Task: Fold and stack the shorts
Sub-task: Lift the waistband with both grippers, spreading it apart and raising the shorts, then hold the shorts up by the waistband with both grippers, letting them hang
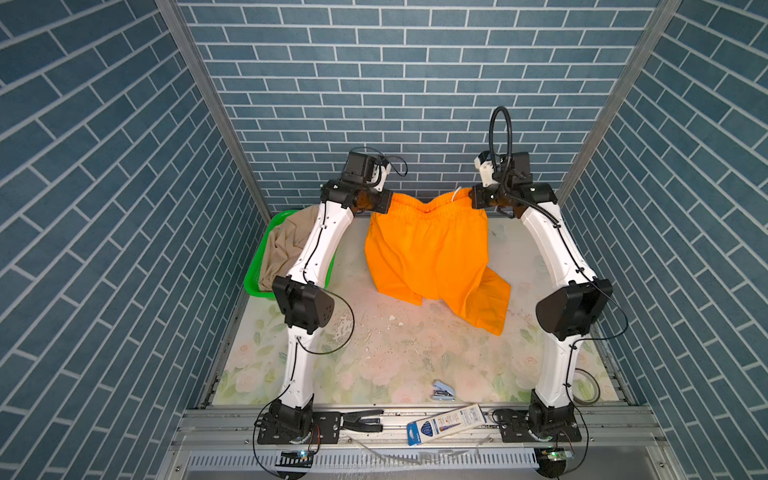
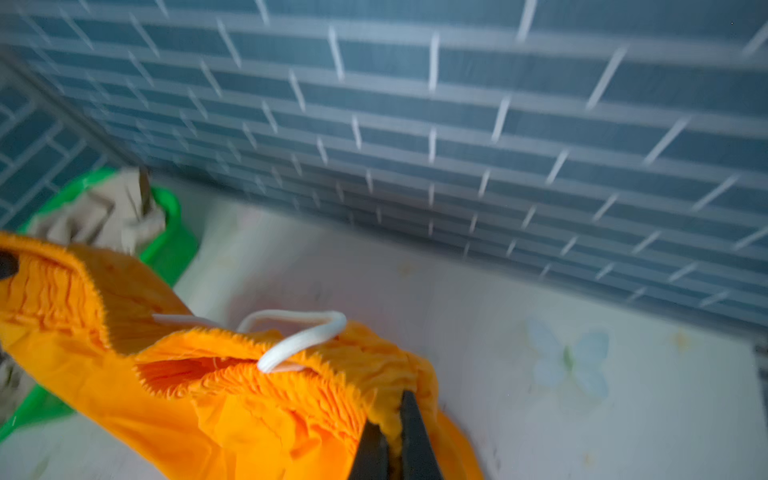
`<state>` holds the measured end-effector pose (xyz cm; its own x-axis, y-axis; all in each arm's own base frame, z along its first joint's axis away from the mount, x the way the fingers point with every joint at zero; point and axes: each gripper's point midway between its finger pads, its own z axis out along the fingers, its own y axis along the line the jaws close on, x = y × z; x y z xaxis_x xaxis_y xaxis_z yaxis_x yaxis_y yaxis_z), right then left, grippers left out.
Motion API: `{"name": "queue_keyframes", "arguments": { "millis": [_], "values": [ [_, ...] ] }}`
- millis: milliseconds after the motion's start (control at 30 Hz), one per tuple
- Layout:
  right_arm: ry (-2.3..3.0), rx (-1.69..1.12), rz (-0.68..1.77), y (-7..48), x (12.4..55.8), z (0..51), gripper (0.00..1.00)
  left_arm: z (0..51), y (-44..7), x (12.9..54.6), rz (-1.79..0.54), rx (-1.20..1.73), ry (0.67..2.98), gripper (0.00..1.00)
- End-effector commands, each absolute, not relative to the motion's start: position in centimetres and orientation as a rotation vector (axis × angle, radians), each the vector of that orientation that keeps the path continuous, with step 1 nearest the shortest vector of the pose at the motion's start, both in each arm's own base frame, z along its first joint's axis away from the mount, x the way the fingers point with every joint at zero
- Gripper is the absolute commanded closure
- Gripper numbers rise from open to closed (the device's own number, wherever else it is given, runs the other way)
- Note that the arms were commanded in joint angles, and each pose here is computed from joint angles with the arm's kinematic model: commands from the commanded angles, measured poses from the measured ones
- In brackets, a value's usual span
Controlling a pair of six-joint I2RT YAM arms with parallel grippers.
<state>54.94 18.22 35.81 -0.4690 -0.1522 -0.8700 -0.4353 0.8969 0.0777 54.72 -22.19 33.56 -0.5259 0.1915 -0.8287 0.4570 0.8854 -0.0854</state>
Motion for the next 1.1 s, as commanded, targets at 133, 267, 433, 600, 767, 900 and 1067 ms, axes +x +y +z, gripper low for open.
{"name": "queue_keyframes", "arguments": {
  "millis": [133, 267, 433, 600, 767, 900, 1067],
  "values": [
    [1.609, -0.481, 0.362, 16.0, 52.3, 51.6, 1.00, 47.4, -18.8, 51.3, -0.249, 0.466, 1.749, 1.00],
    [1.467, -0.518, 0.299, 15.4, 50.0, 53.5, 1.00, 50.5, -16.6, 48.7, -0.146, 0.426, 1.577, 1.00],
    [1.447, -0.567, 0.279, 14.6, 47.9, 50.1, 1.00, 49.7, -15.9, 48.6, -0.065, 0.460, 1.603, 1.00],
    [1.575, -0.512, 0.279, 13.3, 45.9, 45.4, 1.00, 45.7, -16.2, 48.5, -0.098, 0.485, 1.828, 1.00],
    [1.791, -0.477, 0.386, 13.2, 42.2, 44.1, 1.00, 45.2, -15.0, 44.3, -0.130, 0.413, 2.001, 1.00],
    [1.858, -0.474, 0.484, 13.4, 37.9, 45.5, 1.00, 47.5, -15.9, 39.0, -0.315, 0.453, 2.002, 0.99],
    [1.816, -0.515, 0.591, 13.8, 31.3, 49.0, 1.00, 49.9, -15.7, 33.0, -0.433, 0.506, 1.942, 0.97]
  ]
}}
